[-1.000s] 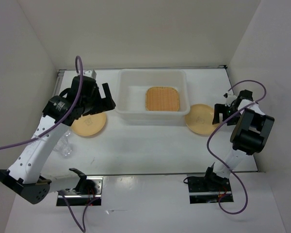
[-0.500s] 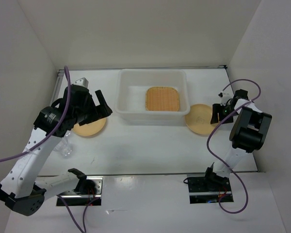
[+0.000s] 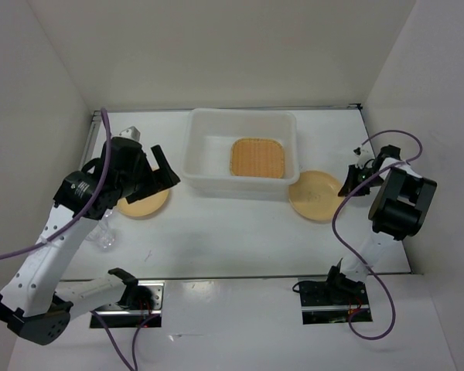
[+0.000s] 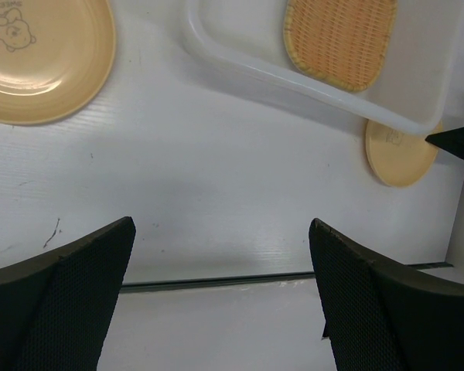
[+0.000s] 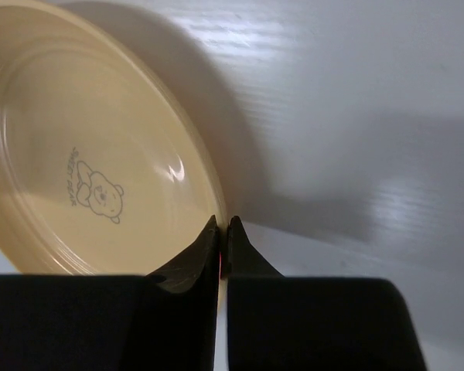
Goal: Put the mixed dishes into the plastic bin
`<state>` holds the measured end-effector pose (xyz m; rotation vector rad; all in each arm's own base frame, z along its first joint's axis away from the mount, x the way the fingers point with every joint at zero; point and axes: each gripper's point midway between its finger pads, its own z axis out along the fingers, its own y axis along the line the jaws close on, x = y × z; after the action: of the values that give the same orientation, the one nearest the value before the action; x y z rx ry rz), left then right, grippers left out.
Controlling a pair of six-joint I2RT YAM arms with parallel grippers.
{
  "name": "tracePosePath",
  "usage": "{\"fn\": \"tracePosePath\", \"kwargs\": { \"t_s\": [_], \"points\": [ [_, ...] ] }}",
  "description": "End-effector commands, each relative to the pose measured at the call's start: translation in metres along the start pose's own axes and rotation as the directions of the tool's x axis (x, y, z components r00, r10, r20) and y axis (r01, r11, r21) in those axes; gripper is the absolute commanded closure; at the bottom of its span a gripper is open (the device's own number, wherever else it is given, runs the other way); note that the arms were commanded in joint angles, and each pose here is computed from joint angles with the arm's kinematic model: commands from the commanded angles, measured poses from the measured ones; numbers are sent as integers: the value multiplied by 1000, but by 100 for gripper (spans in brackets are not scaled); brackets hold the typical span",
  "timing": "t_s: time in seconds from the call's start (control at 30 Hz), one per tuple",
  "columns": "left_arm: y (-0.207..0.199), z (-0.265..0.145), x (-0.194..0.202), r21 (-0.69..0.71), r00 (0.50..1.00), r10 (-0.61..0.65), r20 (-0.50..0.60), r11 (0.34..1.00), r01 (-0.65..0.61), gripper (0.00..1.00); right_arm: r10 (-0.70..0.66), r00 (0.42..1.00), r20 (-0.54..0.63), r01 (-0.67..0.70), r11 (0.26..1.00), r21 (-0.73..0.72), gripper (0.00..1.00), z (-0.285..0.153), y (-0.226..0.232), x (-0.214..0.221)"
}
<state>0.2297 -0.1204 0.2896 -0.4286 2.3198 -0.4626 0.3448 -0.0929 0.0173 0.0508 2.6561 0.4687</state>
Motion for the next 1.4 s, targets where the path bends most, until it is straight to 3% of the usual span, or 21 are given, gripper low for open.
{"fn": "tracePosePath", "kwargs": {
  "t_s": [0.0, 0.1, 0.33, 0.7, 0.8, 0.83, 1.1, 1.37],
  "points": [
    [-10, 8, -4, 30, 1000, -11, 2, 999, 11, 0, 69, 997, -45, -64, 993, 102, 100, -22, -34, 25],
    [-17, 12, -8, 53, 1000, -1, 13, 999, 1, 0, 91, 996, 13, -92, 986, 140, 100, -59, -52, 22],
    [-21, 35, -12, 41, 998, 58, -1, 997, -58, 0, 113, 981, 159, -119, 993, 25, 100, -125, -41, 1],
    [-25, 43, -24, 45, 996, 91, 1, 995, -91, 0, 205, 897, 393, -102, 958, -268, 100, -192, 31, -99],
    [-15, 38, -20, 33, 998, 60, 11, 998, -60, 0, 107, 888, 447, 28, 958, -285, 100, -201, 75, -143],
    [-14, 34, -19, 39, 999, 46, 18, 998, -47, 0, 10, 885, 466, 126, 957, -260, 100, -199, 106, -163],
    [4, 26, -8, 43, 1000, -16, 11, 999, 16, 0, -263, 861, 435, 394, 886, -243, 100, -122, 234, -213],
    [16, 15, -7, 12, 998, -68, 10, 998, 68, 0, -367, 867, 337, 437, 885, -160, 100, -31, 238, -229]
  ]
}}
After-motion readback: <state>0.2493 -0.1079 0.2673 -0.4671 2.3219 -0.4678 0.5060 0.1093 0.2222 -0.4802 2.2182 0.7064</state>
